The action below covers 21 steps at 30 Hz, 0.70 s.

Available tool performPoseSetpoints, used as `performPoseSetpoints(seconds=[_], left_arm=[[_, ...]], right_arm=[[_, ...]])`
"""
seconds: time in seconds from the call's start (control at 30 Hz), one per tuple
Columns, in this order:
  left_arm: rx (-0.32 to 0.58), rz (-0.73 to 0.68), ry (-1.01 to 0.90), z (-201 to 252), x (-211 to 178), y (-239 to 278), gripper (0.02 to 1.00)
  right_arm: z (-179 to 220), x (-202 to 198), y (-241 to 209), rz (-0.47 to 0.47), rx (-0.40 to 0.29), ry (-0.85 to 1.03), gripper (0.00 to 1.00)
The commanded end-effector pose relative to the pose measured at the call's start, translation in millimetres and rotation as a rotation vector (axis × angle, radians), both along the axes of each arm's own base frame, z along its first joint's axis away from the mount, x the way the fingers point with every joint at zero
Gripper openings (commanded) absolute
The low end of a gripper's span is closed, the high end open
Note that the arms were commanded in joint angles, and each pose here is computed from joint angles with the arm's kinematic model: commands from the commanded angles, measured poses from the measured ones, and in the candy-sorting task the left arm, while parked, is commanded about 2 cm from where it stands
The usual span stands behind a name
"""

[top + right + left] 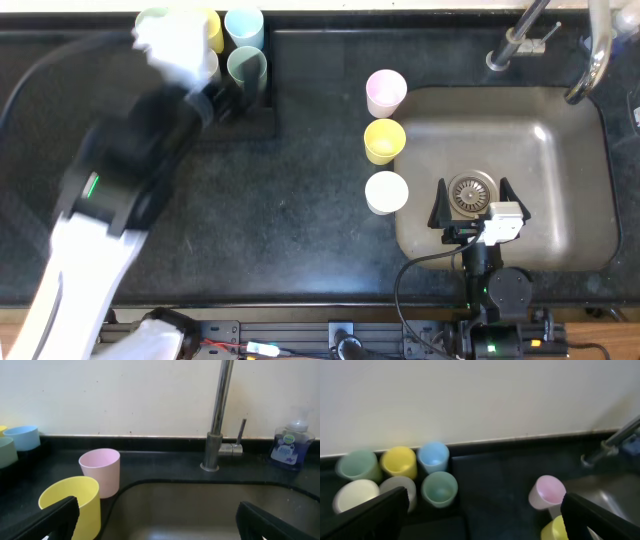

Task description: Store Cups

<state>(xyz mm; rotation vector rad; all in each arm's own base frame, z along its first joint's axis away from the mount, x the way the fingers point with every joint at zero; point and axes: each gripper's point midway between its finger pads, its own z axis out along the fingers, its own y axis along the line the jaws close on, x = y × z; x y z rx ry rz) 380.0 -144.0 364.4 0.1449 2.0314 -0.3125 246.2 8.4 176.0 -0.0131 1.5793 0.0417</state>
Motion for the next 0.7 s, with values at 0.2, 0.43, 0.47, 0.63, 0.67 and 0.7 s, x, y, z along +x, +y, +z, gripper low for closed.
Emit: performPoseSetpoints(seconds=[0.2,0.43,0.47,0.63,0.67,0.7], left_arm=[[0.033,0.067,0.34,-63.3,58.9,-116.6,1.0],[0.011,0.043,0.507,-143.7,77.7,-175.8,1.0],[0.011,0.04,0.52,-152.7,79.5,-180.9,1.0],[0.025,0.072,0.581,-194.2,85.4,-190.9,1.0],[0.03,0.075,0.59,-200.2,85.7,-191.3,1.0],[0.035,0.076,0.598,-205.6,86.0,-191.9,1.0]], right_arm=[[-4.4,0.5,0.3,0.005,0.003,0.005,0.996],[-4.4,0.5,0.3,0.005,0.003,0.005,0.998],[-4.4,0.5,0.3,0.005,0.003,0.005,0.998],[-4.4,0.5,0.3,0.005,0.003,0.005,0.998],[-4.4,0.5,0.3,0.005,0.003,0.005,0.998],[-4.4,0.5,0.3,0.005,0.003,0.005,0.996]])
